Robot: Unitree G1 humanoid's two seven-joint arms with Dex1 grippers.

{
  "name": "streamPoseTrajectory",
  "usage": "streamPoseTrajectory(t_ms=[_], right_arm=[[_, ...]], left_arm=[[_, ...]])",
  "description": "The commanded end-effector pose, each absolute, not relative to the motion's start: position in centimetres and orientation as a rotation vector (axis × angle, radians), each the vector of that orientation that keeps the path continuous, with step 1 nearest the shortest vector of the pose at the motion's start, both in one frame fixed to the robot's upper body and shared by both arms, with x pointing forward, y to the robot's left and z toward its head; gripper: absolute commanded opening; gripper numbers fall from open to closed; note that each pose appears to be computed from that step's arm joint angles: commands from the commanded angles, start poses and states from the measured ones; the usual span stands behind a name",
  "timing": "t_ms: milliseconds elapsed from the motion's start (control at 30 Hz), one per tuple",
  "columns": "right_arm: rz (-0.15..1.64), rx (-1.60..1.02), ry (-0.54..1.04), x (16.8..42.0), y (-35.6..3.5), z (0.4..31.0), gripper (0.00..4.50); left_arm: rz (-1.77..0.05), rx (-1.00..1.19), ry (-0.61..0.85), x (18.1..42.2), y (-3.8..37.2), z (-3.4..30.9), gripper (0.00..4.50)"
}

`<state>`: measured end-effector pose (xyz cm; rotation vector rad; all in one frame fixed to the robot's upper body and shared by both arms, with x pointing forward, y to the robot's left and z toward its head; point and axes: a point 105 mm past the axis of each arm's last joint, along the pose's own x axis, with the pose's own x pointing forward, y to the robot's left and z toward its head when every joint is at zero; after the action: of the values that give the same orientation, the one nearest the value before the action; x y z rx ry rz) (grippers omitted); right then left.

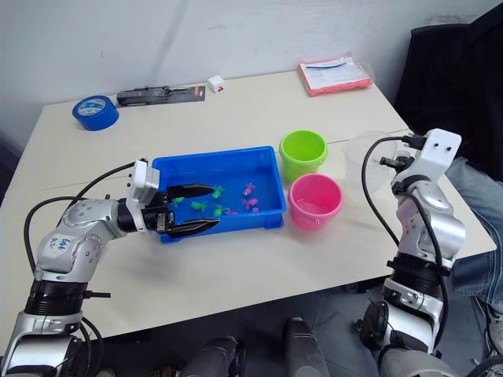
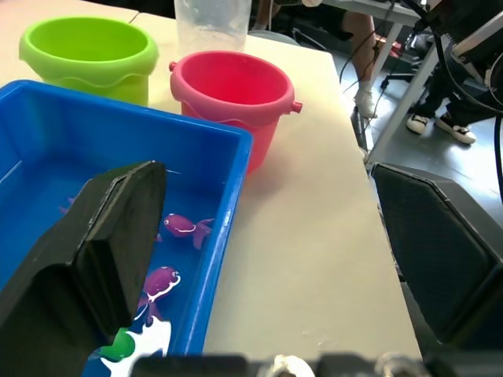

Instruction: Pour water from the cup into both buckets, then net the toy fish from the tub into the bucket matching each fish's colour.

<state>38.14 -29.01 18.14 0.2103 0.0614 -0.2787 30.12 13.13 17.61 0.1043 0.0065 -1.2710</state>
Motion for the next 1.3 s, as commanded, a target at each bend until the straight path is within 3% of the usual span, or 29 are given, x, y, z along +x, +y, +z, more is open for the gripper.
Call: streamPoseTrajectory(t_ms=[33, 500, 533, 567, 733, 1000, 1300], right_arm=[[-0.289, 0.277, 0.022, 37.7, -29.0, 18.5, 0.69], [-0.333, 0.187, 0.216, 36.7, -28.8, 13.2, 0.69], [-0.334, 0.179, 0.223, 36.6, -28.8, 13.1, 1.73], [-0.334, 0.174, 0.225, 36.5, -28.8, 13.0, 2.03], [-0.336, 0.120, 0.263, 35.5, -29.2, 12.6, 4.47], [-0.286, 0.039, 0.324, 33.3, -29.1, 13.0, 4.47], [0.026, -0.137, 0.379, 30.2, -27.0, 15.0, 4.47]], left_arm=[[-1.298, 0.142, -0.041, 29.9, 12.8, 18.7, 4.50], [-1.288, 0.163, -0.038, 30.0, 12.8, 18.5, 4.50], [-1.287, 0.163, -0.038, 30.0, 12.8, 18.5, 4.50], [-1.286, 0.163, -0.038, 30.0, 12.8, 18.5, 4.50], [-1.285, 0.162, -0.040, 30.1, 12.7, 18.4, 4.50], [-1.285, 0.163, -0.044, 30.3, 12.6, 18.2, 4.50], [-1.227, 0.140, -0.033, 30.6, 13.3, 17.9, 4.50]])
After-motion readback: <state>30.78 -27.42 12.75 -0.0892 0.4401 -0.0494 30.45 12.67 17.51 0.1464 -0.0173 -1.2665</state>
